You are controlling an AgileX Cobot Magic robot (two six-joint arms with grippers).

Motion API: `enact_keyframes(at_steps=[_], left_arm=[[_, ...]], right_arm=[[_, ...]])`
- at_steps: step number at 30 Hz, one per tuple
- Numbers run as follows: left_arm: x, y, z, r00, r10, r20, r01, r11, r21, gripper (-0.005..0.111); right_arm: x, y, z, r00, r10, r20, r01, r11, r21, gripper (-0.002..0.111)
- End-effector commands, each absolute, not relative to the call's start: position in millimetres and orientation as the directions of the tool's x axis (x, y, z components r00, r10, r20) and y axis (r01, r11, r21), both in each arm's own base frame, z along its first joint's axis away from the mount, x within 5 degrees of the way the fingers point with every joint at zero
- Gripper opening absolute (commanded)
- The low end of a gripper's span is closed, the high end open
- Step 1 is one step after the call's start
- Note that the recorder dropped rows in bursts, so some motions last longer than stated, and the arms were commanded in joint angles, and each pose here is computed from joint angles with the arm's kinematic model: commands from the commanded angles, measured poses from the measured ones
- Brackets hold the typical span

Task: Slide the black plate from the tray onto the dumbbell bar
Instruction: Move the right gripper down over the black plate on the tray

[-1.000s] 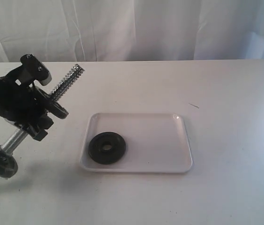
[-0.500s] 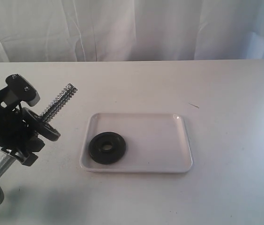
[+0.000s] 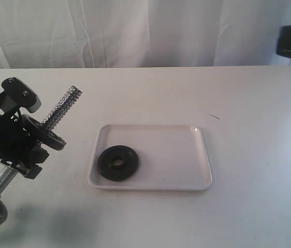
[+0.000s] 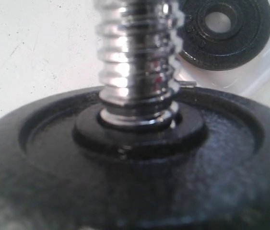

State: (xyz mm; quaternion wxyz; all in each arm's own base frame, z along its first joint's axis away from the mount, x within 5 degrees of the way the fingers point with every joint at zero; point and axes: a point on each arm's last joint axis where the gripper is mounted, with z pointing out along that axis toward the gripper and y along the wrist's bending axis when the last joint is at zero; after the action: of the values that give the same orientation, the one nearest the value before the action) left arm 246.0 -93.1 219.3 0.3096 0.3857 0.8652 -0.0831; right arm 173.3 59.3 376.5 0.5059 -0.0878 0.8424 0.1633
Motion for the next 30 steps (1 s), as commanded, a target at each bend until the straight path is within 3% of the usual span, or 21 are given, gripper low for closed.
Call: enact_keyframes(at_steps=[1, 3, 5, 7, 11, 13, 21, 30], left_arm=[[250, -94, 248, -0.471, 0.518, -0.714, 0.646, 0.754, 0.121, 0.0], [249, -93, 249, -0.467, 0.516, -0.718, 0.644, 0.755, 0.124, 0.0], [248, -93, 252, -0.46, 0.516, -0.723, 0.643, 0.755, 0.129, 0.0], [248, -92, 253, -0.454, 0.514, -0.728, 0.64, 0.756, 0.134, 0.0], [248, -91, 256, -0.443, 0.509, -0.738, 0.631, 0.762, 0.147, 0.0], [248, -91, 256, -0.441, 0.51, -0.739, 0.63, 0.762, 0.15, 0.0], [250, -90, 258, -0.433, 0.506, -0.746, 0.618, 0.769, 0.163, 0.0], [250, -90, 258, -0.431, 0.505, -0.747, 0.616, 0.77, 0.166, 0.0]], right_arm=[[242, 84, 374, -0.541, -0.319, -0.778, -0.51, 0.86, 0.001, 0.0], [268, 96, 367, -0.552, -0.408, -0.727, -0.59, 0.807, -0.005, 0.005], [288, 107, 352, -0.591, -0.459, -0.664, -0.646, 0.762, 0.048, 0.016], [301, 115, 338, -0.646, -0.471, -0.6, -0.661, 0.739, 0.132, 0.035], [323, 135, 305, -0.711, -0.473, -0.521, -0.657, 0.711, 0.251, 0.089], [328, 147, 290, -0.724, -0.485, -0.491, -0.66, 0.695, 0.286, 0.103], [330, 204, 235, -0.7, -0.584, -0.412, -0.71, 0.634, 0.307, 0.105], [334, 252, 223, -0.593, -0.674, -0.44, -0.8, 0.556, 0.228, 0.105]])
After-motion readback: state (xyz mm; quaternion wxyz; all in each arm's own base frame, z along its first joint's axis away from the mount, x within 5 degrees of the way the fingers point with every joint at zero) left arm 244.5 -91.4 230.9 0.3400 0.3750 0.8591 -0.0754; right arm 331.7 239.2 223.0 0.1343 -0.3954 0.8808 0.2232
